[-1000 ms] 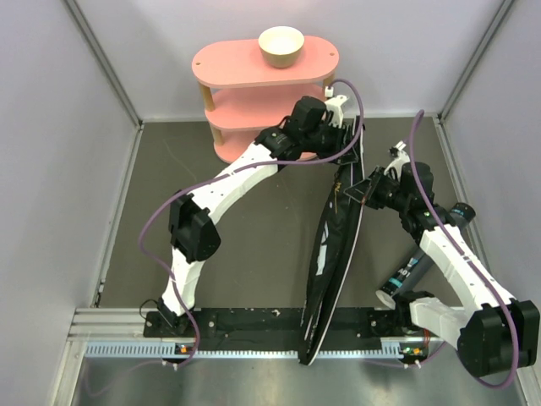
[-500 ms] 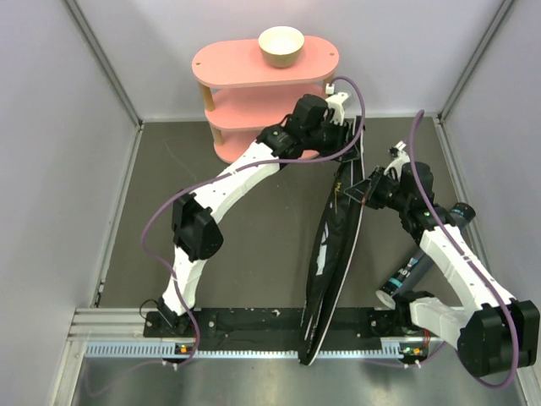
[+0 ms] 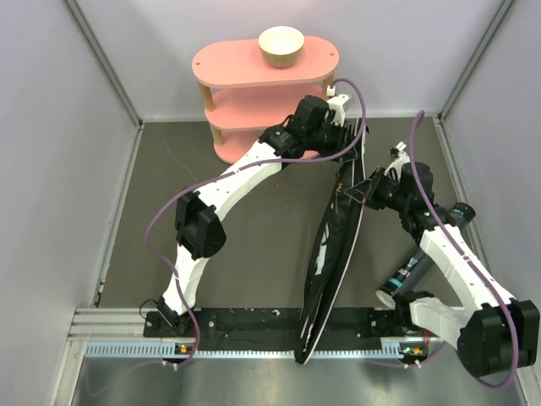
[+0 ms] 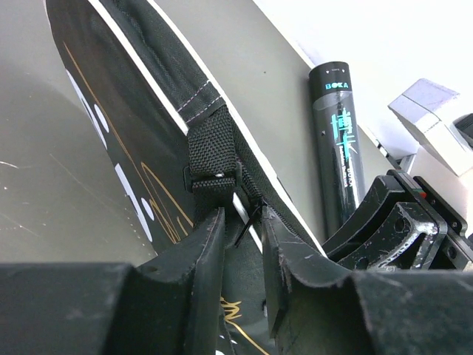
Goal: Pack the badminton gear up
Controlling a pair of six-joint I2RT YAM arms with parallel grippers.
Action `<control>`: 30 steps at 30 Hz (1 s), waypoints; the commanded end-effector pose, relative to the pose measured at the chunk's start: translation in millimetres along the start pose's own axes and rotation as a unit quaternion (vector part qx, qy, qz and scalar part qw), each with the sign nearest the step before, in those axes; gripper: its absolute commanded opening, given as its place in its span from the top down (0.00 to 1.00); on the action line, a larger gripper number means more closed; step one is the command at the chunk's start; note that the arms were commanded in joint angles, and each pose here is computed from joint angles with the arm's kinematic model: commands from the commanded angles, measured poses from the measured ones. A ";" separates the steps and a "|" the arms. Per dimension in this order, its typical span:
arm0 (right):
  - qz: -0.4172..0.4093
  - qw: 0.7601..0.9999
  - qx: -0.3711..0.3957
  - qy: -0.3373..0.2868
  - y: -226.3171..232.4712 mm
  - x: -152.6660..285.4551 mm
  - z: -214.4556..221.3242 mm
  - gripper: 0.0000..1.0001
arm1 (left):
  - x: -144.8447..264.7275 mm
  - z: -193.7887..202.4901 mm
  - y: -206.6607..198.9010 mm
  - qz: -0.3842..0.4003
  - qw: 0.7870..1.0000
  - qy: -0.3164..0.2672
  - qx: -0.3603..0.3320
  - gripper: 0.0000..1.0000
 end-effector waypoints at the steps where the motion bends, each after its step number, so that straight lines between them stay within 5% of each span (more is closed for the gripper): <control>1: -0.071 0.994 0.029 -0.078 43.6 10.7 -50.1 1.00 | 1.6 -5.0 -16.9 0.026 1.000 -0.004 -0.012 0.73; 16: -0.070 0.994 0.028 -0.077 45.0 9.1 -48.9 1.00 | 4.1 6.6 -21.7 0.013 0.999 0.009 -0.028 0.70; 24: -0.067 0.994 0.023 -0.079 44.2 8.0 -50.5 1.00 | 8.1 5.6 -21.4 0.004 0.999 0.006 -0.032 1.00; 30: -0.027 0.996 -0.005 -0.090 31.7 3.9 -50.9 1.00 | 19.4 6.5 -45.2 0.028 0.998 0.004 -0.049 1.00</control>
Point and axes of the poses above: each gripper's point midway between its finger pads, its own x axis back along the fingers, its own y axis along the line the jaws close on, z = x × y, the point moved 3 cm from there along x, back along the fingers, and after that the axes turned 10 degrees about x, right-handed, at the moved point
